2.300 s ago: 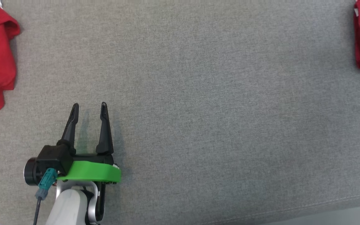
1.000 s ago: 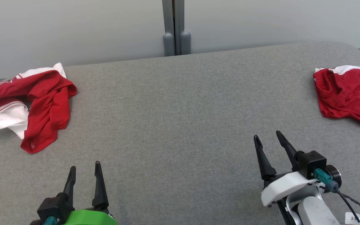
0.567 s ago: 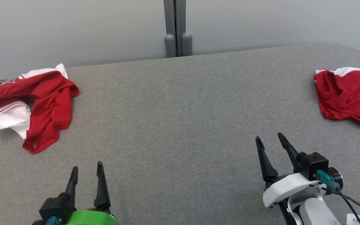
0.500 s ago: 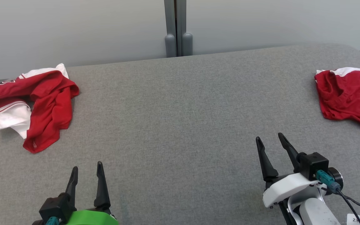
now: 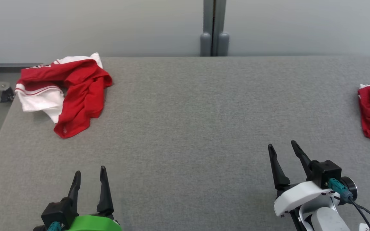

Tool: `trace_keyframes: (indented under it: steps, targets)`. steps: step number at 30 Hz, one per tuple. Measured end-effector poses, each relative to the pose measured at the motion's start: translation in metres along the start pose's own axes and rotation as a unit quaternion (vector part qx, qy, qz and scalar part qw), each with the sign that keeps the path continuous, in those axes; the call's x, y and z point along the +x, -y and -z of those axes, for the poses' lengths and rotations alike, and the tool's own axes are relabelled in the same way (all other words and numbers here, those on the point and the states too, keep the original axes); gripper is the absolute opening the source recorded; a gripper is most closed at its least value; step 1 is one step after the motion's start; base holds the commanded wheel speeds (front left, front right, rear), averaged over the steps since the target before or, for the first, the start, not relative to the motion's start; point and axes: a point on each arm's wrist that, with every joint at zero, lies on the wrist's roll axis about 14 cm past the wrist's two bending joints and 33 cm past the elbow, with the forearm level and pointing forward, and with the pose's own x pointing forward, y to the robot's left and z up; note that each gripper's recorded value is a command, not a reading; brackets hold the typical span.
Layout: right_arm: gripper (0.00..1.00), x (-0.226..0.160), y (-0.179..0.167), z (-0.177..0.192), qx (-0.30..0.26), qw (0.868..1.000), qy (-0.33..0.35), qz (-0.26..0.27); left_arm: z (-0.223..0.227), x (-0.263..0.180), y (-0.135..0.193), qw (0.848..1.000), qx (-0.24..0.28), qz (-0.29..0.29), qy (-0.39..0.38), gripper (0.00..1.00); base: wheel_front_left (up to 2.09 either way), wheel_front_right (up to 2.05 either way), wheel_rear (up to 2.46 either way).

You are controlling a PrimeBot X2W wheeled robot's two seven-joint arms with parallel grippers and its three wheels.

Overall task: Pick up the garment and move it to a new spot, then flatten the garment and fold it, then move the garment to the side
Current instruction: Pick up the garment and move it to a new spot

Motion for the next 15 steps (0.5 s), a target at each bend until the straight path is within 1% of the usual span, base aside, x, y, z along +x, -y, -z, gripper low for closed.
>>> trace_keyframes:
  steps: [6, 10, 15]
  targets:
    - [1.00, 0.020, -0.050, 0.005, 0.006, 0.997, -0.007, -0.075, -0.011, -0.024, -0.041, 0.998, 0.004, -0.065, 0.018, 1.00, 0.00, 0.00, 0.00]
    - [1.00, 0.029, -0.090, 0.010, 0.010, 0.991, -0.016, -0.133, -0.014, -0.049, -0.071, 0.993, 0.003, -0.117, 0.025, 1.00, 0.00, 0.00, 0.00]
    - [1.00, 0.035, -0.129, 0.014, 0.009, 0.982, -0.022, -0.189, -0.017, -0.079, -0.098, 0.985, 0.000, -0.170, 0.034, 1.00, 0.00, 0.00, 0.00]
